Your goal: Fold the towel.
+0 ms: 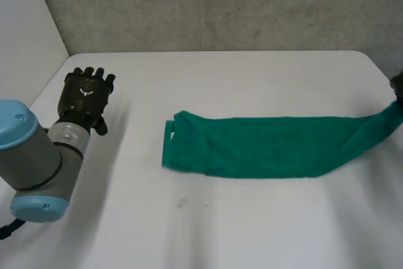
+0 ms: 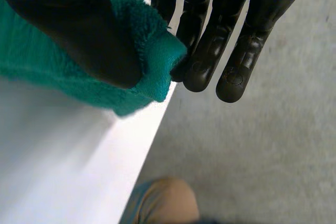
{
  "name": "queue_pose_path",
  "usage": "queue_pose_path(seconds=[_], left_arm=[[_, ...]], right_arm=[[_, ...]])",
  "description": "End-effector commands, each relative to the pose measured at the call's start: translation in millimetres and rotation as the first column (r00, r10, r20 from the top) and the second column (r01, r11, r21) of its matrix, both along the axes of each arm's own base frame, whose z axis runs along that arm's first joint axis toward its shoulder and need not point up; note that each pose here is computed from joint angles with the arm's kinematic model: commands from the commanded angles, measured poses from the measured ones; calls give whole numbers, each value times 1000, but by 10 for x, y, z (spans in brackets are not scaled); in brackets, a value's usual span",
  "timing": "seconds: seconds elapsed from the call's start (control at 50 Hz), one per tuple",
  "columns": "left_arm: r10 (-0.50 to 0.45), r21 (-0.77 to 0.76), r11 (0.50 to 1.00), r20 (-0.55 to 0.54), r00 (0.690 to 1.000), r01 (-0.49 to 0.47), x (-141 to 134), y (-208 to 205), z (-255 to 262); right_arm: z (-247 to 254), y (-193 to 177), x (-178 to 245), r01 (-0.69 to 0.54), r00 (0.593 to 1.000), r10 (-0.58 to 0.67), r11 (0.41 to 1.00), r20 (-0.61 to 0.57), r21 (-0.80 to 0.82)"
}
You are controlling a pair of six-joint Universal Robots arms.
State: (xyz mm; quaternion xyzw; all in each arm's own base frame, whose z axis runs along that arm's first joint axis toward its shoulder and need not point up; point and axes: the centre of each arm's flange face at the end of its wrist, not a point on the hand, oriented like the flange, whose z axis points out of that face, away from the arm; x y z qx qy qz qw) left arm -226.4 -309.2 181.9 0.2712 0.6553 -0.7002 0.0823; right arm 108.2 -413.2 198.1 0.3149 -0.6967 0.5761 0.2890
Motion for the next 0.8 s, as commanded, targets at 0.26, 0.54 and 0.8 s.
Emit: queue_pose_path(seconds=[0.26, 0.54, 0.8], left_arm=[[1, 3, 1000, -60, 998, -1, 15, 47, 99], [-65, 4, 998, -74, 995, 65, -189, 155, 91], [-259, -45, 966, -239, 936, 256, -826, 385, 311]], right_arm=[[15, 1394, 2620, -790, 601, 793, 608, 104, -77], [-695, 1900, 3092, -865, 501, 855, 499, 136, 56], [-48, 1511, 2469, -613, 716, 563, 790, 411, -16]])
